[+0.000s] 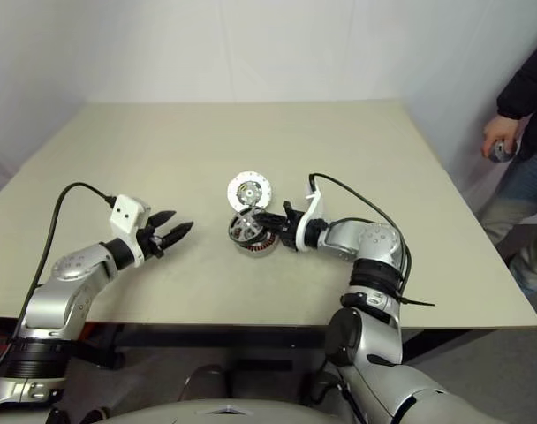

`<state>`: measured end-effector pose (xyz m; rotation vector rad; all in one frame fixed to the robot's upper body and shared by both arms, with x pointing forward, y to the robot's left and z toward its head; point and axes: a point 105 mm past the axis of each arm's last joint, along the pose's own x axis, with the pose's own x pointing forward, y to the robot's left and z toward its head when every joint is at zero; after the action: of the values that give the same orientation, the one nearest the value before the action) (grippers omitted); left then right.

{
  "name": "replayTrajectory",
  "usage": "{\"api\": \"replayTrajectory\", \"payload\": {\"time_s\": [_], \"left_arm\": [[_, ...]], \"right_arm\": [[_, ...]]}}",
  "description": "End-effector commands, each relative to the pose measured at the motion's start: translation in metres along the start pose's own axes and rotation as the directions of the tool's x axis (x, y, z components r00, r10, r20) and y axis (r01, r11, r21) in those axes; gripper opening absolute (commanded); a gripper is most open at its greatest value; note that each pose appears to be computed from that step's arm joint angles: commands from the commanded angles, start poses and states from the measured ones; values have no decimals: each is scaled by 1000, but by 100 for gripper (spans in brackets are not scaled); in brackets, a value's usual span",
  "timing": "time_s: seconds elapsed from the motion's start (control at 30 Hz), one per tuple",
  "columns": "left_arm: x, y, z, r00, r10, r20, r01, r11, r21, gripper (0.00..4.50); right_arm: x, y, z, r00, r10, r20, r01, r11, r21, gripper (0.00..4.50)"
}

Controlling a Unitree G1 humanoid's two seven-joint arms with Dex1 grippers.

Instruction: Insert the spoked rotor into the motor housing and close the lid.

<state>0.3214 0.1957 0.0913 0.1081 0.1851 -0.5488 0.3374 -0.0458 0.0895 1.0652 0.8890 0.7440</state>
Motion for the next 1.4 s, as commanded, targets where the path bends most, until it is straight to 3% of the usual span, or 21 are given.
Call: {"api": "replayTrajectory", "payload": {"time_s": [0.03,0.97,1.33,1.4], "left_arm": [[-1,2,16,999,0,41,-2,999,41,289],[-1,4,18,999,6,46,-8,999,48,289],[0,3,18,999,6,48,-9,999,46,289],[0,3,18,999,6,49,-8,999,46,289]], "right_arm": [[-1,19,3,999,38,14,-37,998,-50,37],[1,13,8,999,-3,41,5,999,-49,37],[-3,7,15,997,-17,72,22,997,-70,402],[-3,9,16,997,-9,78,15,997,-78,445]]}}
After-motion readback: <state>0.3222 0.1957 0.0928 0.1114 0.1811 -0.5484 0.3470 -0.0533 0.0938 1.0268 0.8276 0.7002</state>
